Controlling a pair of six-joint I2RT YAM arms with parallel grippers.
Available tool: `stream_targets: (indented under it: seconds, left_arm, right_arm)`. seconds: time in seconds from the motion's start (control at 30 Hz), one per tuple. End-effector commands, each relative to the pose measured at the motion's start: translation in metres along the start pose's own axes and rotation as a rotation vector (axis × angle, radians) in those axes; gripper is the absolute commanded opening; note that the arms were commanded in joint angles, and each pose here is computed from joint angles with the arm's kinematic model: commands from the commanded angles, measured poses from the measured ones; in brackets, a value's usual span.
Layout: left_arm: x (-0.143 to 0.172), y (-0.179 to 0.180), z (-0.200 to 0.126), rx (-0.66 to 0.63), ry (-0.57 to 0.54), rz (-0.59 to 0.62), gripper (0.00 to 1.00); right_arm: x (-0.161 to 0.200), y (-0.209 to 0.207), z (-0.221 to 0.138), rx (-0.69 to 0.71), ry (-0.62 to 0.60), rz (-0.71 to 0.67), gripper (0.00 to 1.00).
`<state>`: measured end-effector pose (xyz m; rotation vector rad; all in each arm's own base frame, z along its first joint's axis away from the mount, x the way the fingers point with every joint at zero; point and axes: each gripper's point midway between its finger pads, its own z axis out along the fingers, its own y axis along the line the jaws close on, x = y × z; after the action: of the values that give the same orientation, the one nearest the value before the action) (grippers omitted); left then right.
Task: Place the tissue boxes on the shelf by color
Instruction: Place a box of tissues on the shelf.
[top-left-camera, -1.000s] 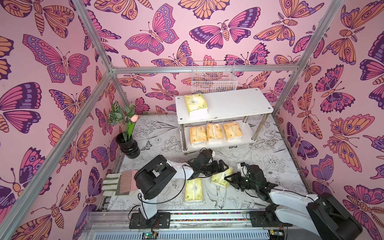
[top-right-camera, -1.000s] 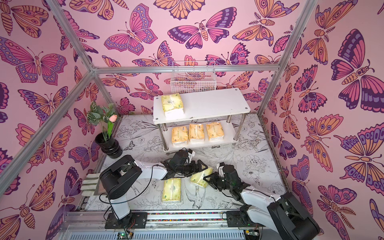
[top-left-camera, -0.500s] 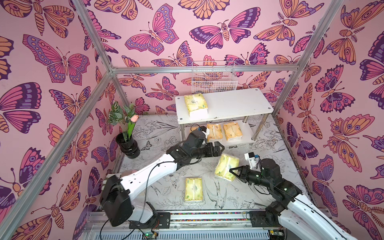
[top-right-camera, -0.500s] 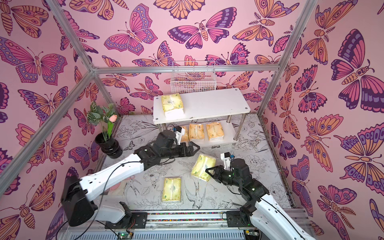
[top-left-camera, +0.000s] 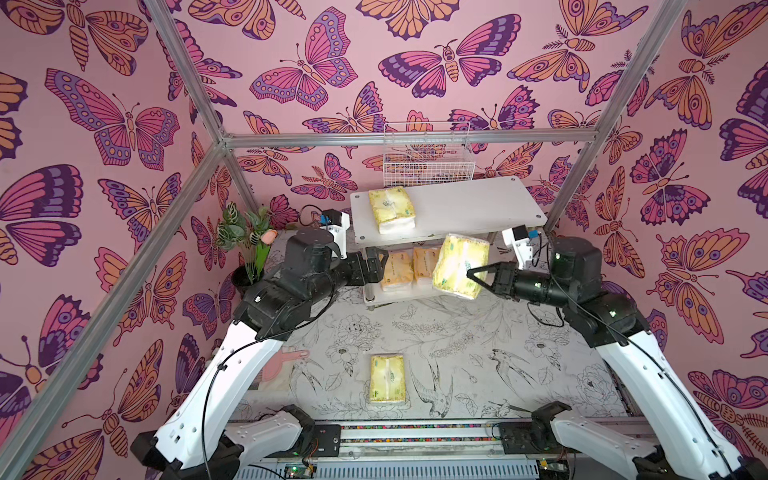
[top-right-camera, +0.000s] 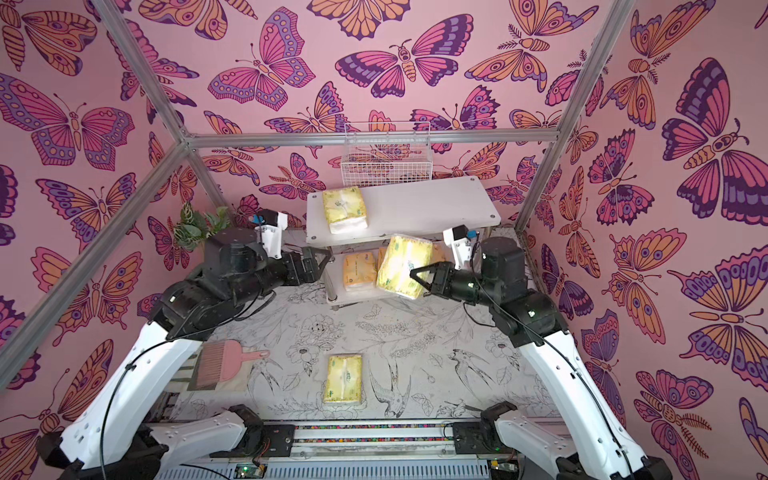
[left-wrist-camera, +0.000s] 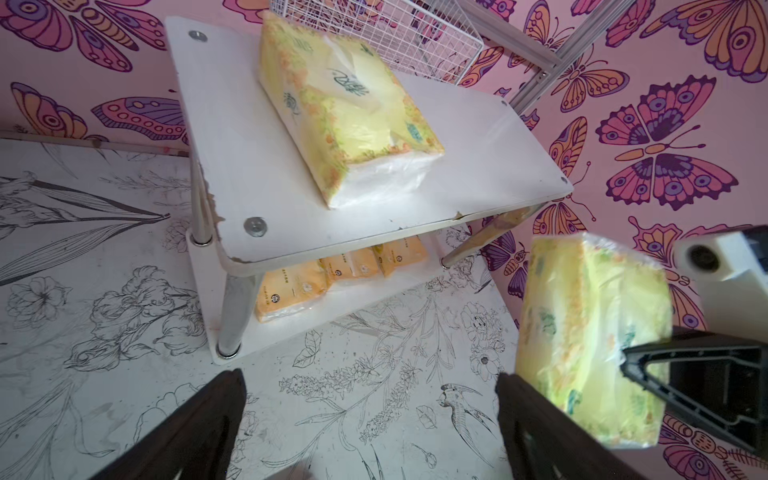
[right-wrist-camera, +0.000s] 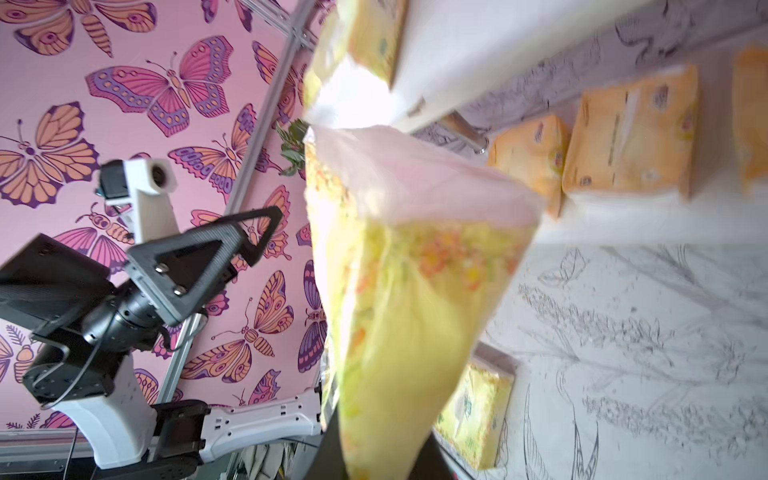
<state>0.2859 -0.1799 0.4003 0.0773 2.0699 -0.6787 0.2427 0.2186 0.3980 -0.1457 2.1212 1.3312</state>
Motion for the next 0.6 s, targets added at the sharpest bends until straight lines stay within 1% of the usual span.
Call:
stream_targets:
  seconds: [0.0,0.1,0.27,0.4,0.57]
  left_arm:
    - [0.005,0.013,-0.004,-0.042,0.046,0.028,1.00]
    - [0.002,0.015,-0.003,-0.039,0.046,0.017,1.00]
    - [0.005,0.017,-0.001,-0.036,0.058,0.006,1.00]
    - [0.008,0.019,0.001,-0.040,0.066,0.001,1.00]
    - [0.012,0.020,0.001,-0.039,0.073,-0.005,1.00]
  right_arm:
    - [-0.026,0.007,0.004,-0.014,0.013,-0.045,0.05]
    - [-0.062,0.010,0.013,-0.023,-0.015,-0.046,0.05]
    - [-0.104,-0.008,0.041,-0.025,-0.012,-0.006,0.05]
    - [-0.120,-0.031,0.068,-0.016,0.021,0.041,0.05]
    - [-0.133,-0.048,0.086,-0.005,0.037,0.073,0.07]
